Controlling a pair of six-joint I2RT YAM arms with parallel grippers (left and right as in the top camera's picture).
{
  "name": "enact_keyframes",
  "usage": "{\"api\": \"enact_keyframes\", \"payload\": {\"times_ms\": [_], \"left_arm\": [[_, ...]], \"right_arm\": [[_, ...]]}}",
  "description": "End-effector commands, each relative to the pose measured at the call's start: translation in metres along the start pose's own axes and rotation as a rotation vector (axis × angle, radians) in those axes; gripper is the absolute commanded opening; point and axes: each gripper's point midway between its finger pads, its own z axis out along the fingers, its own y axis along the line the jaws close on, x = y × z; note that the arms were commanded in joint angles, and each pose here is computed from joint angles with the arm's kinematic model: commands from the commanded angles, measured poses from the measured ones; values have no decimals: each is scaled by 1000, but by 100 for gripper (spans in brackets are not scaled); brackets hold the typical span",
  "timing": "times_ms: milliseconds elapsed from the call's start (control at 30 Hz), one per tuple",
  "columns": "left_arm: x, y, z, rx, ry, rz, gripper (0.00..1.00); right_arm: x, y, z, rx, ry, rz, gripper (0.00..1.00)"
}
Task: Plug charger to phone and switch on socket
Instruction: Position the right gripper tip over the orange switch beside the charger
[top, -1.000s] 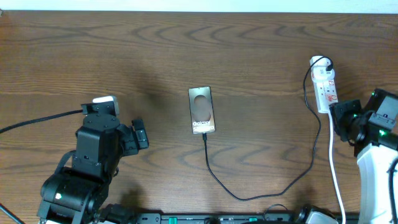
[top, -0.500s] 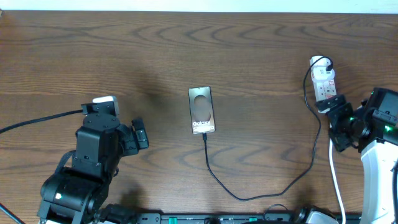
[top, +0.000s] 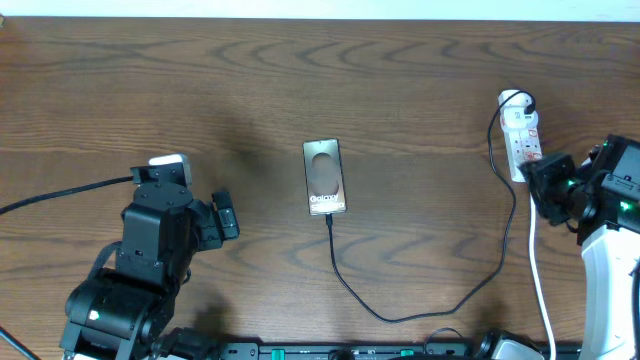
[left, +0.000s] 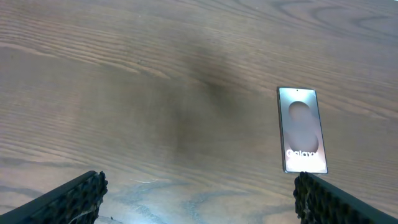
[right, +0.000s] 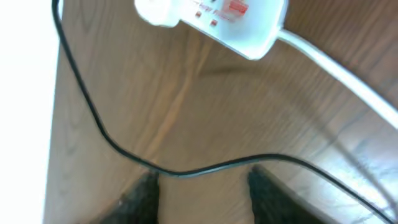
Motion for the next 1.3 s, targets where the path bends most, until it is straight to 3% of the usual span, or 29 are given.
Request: {"api": "enact_keyframes", "payload": {"times_ms": [0,67,500,933,1267], "left_arm": [[0,4,1,-20,-4,3,98],[0,4,1,-20,-4,3,98],[0,4,1,-20,-4,3,98],[0,4,1,-20,-4,3,98],[0,4,1,-20,-4,3,98]], "right_arm": [[-23,3,-6,40,-87,64,9],[-31,7,-6,50,-97,70,1],[-84,13,21,319,-48,122,1],[-114,17,88,362,-59,-132,1],[-107,26,115,387,-77,-241,1]]}}
